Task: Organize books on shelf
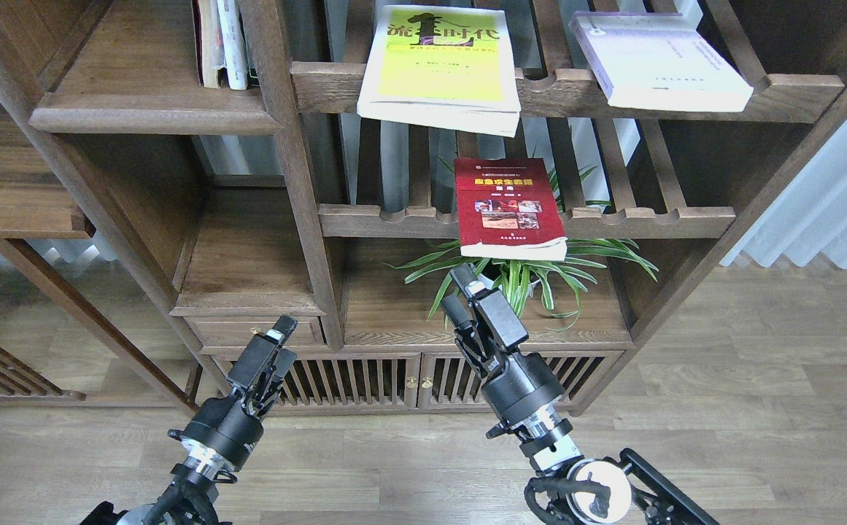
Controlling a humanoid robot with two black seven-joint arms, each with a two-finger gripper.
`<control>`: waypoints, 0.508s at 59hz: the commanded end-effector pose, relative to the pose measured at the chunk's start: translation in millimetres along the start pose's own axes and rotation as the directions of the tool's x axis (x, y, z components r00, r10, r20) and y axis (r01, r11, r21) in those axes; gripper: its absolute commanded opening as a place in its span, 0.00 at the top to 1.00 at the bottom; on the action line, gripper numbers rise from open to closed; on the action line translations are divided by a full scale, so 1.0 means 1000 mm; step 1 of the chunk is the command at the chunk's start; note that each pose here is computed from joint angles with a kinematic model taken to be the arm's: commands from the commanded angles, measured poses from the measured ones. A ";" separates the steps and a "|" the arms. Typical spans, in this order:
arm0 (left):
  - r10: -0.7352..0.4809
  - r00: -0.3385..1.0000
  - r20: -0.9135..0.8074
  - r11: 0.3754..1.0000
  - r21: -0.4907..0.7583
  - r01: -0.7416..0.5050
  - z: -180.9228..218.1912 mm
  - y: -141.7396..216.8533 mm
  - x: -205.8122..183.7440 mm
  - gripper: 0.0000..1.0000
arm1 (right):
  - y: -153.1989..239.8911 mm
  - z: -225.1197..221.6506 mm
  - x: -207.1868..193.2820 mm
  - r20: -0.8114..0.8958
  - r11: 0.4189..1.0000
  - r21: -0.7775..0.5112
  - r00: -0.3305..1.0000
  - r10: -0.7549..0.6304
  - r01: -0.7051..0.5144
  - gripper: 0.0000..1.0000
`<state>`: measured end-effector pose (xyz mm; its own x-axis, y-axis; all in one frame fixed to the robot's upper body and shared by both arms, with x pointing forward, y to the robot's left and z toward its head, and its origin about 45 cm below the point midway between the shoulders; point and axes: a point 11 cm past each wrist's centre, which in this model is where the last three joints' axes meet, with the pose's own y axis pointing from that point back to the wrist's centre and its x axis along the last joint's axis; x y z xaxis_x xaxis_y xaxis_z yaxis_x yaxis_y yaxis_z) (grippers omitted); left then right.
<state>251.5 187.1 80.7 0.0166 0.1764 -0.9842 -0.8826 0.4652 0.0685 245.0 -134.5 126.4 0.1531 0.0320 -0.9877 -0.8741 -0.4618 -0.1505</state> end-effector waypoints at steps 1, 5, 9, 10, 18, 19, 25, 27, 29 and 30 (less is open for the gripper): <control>-0.048 0.999 0.020 0.999 0.011 0.048 0.003 -0.014 -0.015 0.00 | 0.006 0.001 0.003 0.003 1.000 0.004 1.000 0.009 -0.009 0.01; -0.062 0.998 0.028 0.998 0.025 0.061 0.002 -0.019 -0.019 0.00 | 0.010 0.002 0.005 0.008 1.000 0.008 1.000 0.020 -0.020 0.01; -0.060 0.997 0.038 0.998 0.029 0.059 0.005 -0.019 -0.019 0.00 | 0.014 0.004 0.008 0.013 0.999 0.009 0.999 0.032 -0.032 0.01; -0.059 0.997 0.040 0.998 0.029 0.058 0.006 -0.018 -0.019 0.00 | 0.016 0.005 0.009 0.014 0.999 0.008 0.999 0.036 -0.036 0.01; -0.057 0.998 0.041 0.998 0.027 0.056 0.006 -0.018 -0.018 0.00 | 0.018 0.005 0.011 0.014 0.999 0.009 0.999 0.044 -0.044 0.01; -0.059 0.997 0.041 0.998 0.027 0.058 0.006 -0.018 -0.019 0.00 | 0.018 0.005 0.011 0.013 0.999 0.008 0.999 0.044 -0.044 0.01; -0.059 0.998 0.038 0.998 0.032 0.057 0.004 -0.018 -0.019 0.00 | 0.018 0.004 0.012 0.014 0.999 0.020 0.999 0.046 -0.046 0.01; -0.057 0.998 0.037 0.998 0.032 0.056 0.003 -0.017 -0.018 0.00 | 0.018 0.004 0.012 0.014 0.999 0.020 0.999 0.046 -0.046 0.01; -0.056 0.998 0.037 0.998 0.032 0.055 0.003 -0.017 -0.018 0.00 | 0.018 0.004 0.012 0.013 0.999 0.021 0.999 0.046 -0.046 0.01; -0.057 0.998 0.035 0.998 0.031 0.056 0.003 -0.017 -0.018 0.00 | 0.018 0.004 0.012 0.014 0.999 0.021 0.999 0.046 -0.046 0.01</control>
<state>269.1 179.3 98.9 0.0869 0.1823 -0.9794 -0.8652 0.5011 0.0165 228.7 -138.3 112.3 0.1071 0.0239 -0.9940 -0.8870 -0.4493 -0.1064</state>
